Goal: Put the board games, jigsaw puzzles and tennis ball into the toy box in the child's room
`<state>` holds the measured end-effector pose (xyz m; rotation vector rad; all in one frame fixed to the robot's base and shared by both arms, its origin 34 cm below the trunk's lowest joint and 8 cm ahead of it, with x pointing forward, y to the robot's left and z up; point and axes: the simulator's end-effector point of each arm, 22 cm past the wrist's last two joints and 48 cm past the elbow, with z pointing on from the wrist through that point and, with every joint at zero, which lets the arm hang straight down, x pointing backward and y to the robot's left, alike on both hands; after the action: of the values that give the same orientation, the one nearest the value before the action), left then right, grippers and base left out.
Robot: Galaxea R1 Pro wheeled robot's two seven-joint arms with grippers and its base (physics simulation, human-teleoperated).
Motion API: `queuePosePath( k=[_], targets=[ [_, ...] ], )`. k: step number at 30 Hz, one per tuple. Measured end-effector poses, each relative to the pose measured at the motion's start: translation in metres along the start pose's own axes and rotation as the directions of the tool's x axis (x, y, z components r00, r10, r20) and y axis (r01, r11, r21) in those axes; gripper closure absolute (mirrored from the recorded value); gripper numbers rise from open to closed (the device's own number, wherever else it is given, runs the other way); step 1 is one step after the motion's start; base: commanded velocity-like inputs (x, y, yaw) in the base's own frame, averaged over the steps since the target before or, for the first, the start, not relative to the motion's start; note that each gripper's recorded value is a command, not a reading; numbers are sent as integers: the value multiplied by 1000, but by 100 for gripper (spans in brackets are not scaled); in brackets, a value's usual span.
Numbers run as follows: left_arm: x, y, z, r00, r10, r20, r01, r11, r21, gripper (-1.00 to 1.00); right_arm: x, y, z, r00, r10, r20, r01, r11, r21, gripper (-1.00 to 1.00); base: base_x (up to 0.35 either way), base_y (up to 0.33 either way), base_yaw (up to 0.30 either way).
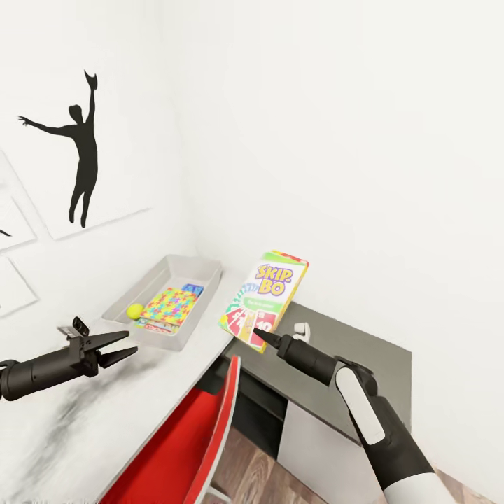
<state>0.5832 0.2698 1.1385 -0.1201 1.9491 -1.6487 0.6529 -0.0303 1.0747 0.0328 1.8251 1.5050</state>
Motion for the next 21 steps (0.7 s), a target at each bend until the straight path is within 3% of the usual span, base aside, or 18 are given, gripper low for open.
queuePosePath(
  k=[5,15,21],
  targets=[
    [0,0,0,1000,1,1,-1,1000,-1,-100,0,0,0,1000,0,0,0,1000,0,100,164,-222,293],
    [0,0,0,1000,1,1,-1,1000,-2,-100,0,0,0,1000,-3,-1,3,1000,1,100,227,-40,293],
    [0,0,0,1000,1,1,-1,1000,0,-100,0,0,0,1000,-3,-2,3,1000,1,100,69,-67,293]
  ],
)
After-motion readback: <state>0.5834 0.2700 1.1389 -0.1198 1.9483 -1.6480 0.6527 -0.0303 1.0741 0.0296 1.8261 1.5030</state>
